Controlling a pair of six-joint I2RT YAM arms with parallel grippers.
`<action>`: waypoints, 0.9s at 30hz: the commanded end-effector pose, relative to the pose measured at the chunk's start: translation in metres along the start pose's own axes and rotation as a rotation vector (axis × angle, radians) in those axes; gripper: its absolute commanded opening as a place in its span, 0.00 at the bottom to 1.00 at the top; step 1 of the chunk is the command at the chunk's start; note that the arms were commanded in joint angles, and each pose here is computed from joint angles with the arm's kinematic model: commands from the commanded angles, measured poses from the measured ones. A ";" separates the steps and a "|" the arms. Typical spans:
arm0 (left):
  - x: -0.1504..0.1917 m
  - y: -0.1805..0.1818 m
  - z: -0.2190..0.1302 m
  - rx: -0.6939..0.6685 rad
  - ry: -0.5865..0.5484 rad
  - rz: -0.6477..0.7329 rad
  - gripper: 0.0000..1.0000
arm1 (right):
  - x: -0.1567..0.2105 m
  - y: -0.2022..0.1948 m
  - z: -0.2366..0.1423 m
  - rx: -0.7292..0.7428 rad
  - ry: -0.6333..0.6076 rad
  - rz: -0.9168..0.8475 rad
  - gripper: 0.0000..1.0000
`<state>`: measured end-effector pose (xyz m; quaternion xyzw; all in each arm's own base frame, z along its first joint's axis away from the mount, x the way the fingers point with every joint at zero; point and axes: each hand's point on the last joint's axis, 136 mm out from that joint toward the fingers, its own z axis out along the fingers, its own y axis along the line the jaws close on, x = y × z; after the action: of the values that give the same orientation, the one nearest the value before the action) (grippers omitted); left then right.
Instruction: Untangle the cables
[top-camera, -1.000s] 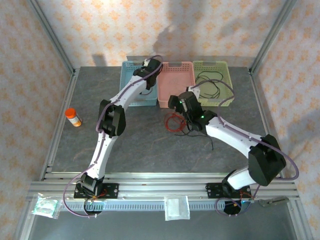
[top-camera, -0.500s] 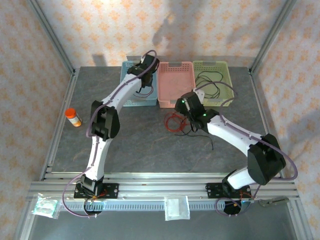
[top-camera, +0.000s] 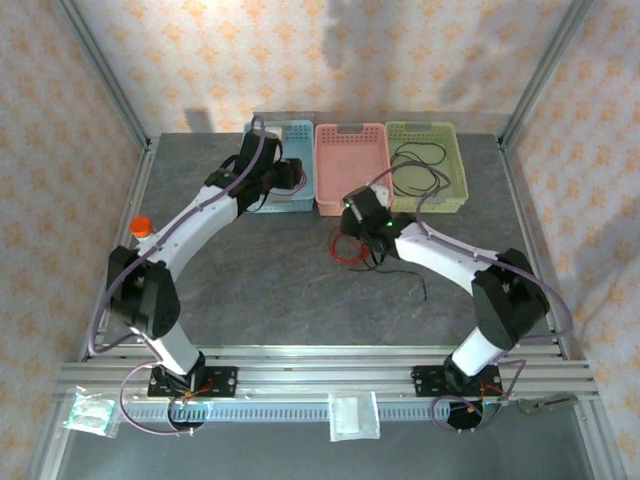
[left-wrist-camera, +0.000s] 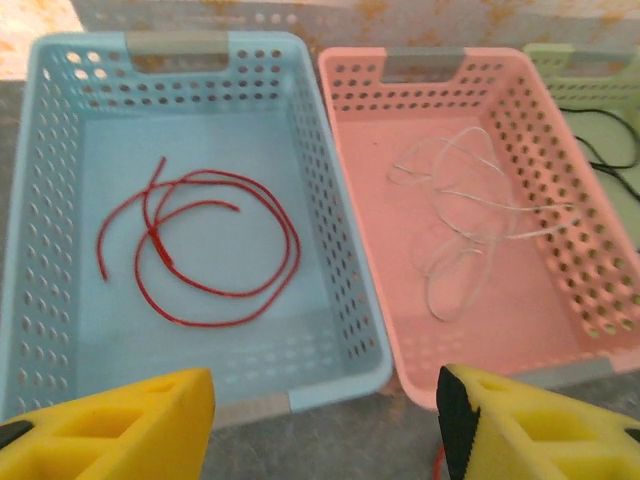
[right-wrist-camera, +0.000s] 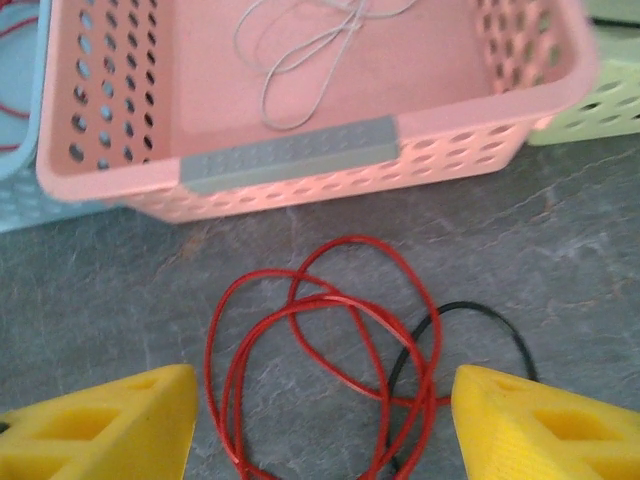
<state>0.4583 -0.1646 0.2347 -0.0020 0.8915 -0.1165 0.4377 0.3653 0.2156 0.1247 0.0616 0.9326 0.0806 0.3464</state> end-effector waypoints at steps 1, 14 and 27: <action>0.000 -0.012 -0.016 0.118 -0.067 -0.095 0.64 | 0.007 0.002 0.003 0.038 0.026 -0.067 0.67; 0.060 0.008 -0.023 0.273 -0.070 -0.391 0.63 | 0.041 0.047 0.042 -0.021 0.077 -0.158 0.59; 0.059 0.017 -0.021 0.263 -0.069 -0.395 0.63 | 0.063 0.052 0.070 -0.017 0.103 -0.190 0.52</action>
<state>0.4027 -0.1495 0.1760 -0.1253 0.8553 -0.2930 0.4086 0.3602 0.2756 0.0364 -0.0279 0.9558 0.0546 0.2874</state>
